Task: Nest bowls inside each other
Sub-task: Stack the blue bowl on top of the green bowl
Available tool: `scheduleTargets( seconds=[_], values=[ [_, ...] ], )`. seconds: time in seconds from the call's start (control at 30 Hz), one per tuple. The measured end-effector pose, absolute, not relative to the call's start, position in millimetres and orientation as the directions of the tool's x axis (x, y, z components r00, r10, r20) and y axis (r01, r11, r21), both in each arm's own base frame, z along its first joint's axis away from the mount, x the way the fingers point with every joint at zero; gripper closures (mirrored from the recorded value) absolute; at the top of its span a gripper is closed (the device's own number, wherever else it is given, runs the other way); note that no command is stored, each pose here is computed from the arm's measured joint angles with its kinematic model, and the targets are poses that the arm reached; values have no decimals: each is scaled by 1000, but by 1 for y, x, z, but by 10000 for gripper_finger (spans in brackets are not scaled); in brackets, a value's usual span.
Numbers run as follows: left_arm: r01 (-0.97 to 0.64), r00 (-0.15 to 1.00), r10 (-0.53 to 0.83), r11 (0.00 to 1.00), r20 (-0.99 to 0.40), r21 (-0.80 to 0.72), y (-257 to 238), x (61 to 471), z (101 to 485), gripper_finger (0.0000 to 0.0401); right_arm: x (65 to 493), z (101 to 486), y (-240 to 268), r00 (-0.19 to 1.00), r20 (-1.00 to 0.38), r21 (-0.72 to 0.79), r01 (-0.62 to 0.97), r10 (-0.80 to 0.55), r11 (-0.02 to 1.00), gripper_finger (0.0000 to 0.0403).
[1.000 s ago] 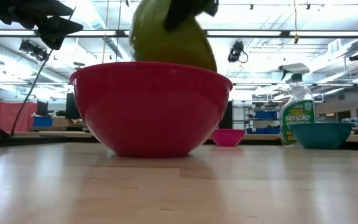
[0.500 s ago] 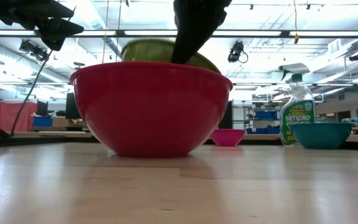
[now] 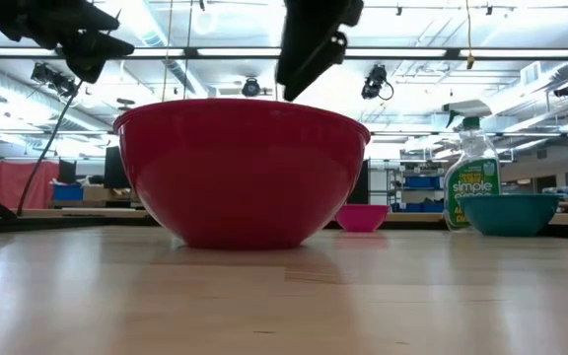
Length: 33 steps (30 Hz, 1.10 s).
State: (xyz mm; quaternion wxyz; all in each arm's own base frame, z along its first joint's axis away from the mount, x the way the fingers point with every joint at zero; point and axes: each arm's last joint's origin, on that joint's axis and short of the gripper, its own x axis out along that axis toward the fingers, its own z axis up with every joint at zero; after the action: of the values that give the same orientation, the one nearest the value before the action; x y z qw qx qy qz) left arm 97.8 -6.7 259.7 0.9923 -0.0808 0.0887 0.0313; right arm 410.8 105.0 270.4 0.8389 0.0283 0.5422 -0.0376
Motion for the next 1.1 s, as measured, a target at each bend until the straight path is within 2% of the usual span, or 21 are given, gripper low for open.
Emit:
scheduleTargets(
  seconds=[0.17, 0.37, 0.5, 0.67, 0.83, 0.97, 1.1],
  values=[
    [-86, 973, 49, 984, -225, -157, -9, 117, 242, 191, 388, 290, 99, 340, -938, 18, 219, -59, 976, 191],
    [-57, 946, 0, 984, -324, -166, -13, 144, 228, 191, 350, 310, 84, 175, -953, -168, 377, -248, 911, 204],
    [-27, 945, -24, 988, -328, -152, -15, 156, 224, 191, 333, 322, 72, 169, -946, -178, 441, -276, 880, 217],
    [-24, 950, -24, 988, -310, -152, -16, 158, 226, 191, 314, 294, 46, 83, -960, -190, 510, -268, 839, 227],
    [-26, 947, -24, 988, -320, -150, -15, 156, 225, 191, 282, 263, 17, 112, -968, -125, 562, -225, 818, 229],
    [-26, 945, -23, 989, -327, -147, -15, 156, 225, 191, 242, 257, -7, 129, -960, -102, 665, -248, 740, 230],
    [-21, 948, -22, 991, -318, -131, -15, 156, 225, 191, 209, 251, -22, 80, -943, -152, 760, -323, 632, 230]
  ],
)
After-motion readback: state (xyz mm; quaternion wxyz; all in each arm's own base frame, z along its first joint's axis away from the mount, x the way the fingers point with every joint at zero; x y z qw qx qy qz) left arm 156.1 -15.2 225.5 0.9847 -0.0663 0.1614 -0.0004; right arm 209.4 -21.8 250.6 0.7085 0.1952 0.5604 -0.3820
